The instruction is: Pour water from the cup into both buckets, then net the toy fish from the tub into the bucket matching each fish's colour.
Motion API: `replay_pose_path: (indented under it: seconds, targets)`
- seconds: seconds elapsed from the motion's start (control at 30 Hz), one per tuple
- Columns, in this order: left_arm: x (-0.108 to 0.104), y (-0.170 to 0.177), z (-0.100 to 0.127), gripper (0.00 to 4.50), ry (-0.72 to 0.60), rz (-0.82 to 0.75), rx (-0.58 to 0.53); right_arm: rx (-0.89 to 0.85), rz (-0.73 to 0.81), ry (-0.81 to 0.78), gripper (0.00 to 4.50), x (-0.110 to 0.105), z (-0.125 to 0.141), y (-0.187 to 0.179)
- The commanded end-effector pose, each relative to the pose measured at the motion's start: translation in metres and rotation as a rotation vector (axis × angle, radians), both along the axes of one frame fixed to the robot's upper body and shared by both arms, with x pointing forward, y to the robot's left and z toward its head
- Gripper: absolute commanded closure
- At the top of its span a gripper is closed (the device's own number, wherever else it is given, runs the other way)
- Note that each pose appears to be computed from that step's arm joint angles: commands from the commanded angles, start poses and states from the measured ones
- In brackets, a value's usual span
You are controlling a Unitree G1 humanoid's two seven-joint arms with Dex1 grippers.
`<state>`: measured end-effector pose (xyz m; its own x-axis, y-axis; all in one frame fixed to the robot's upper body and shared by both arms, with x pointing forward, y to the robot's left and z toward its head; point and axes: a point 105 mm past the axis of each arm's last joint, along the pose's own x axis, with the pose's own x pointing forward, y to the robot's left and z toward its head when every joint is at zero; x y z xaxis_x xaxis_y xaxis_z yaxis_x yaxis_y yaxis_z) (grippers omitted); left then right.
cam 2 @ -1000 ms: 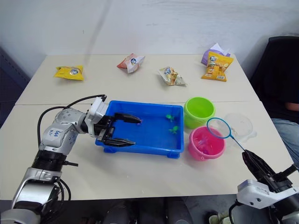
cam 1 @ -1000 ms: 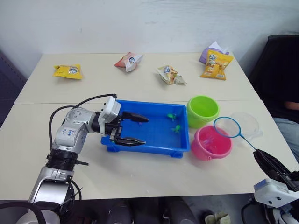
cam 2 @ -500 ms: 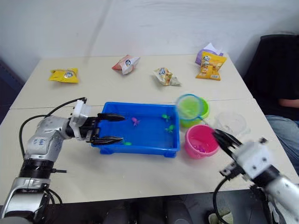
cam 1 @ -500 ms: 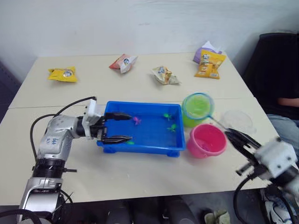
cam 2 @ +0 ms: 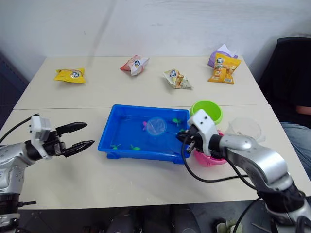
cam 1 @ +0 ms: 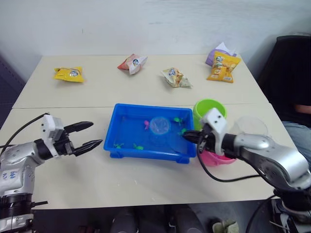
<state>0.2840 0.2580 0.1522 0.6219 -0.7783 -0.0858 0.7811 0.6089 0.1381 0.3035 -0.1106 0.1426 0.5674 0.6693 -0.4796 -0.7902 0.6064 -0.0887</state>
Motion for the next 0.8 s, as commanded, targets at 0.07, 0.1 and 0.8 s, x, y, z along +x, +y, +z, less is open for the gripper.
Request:
replay_pose_path:
  seconds: [0.07, 0.1, 0.8]
  targets:
    - [-0.004, -0.009, 0.012, 0.07, -0.063, -0.011, 0.032, -0.071, -0.034, 0.025, 4.50, 0.010, 0.001, -0.001]
    - [-0.005, -0.011, 0.012, 0.07, -0.061, -0.016, 0.035, -0.088, -0.033, 0.027, 4.50, 0.011, 0.001, -0.001]
    - [-0.002, -0.026, 0.014, 0.07, -0.064, -0.056, 0.058, 0.071, 0.121, -0.143, 4.50, 0.025, 0.023, 0.044]
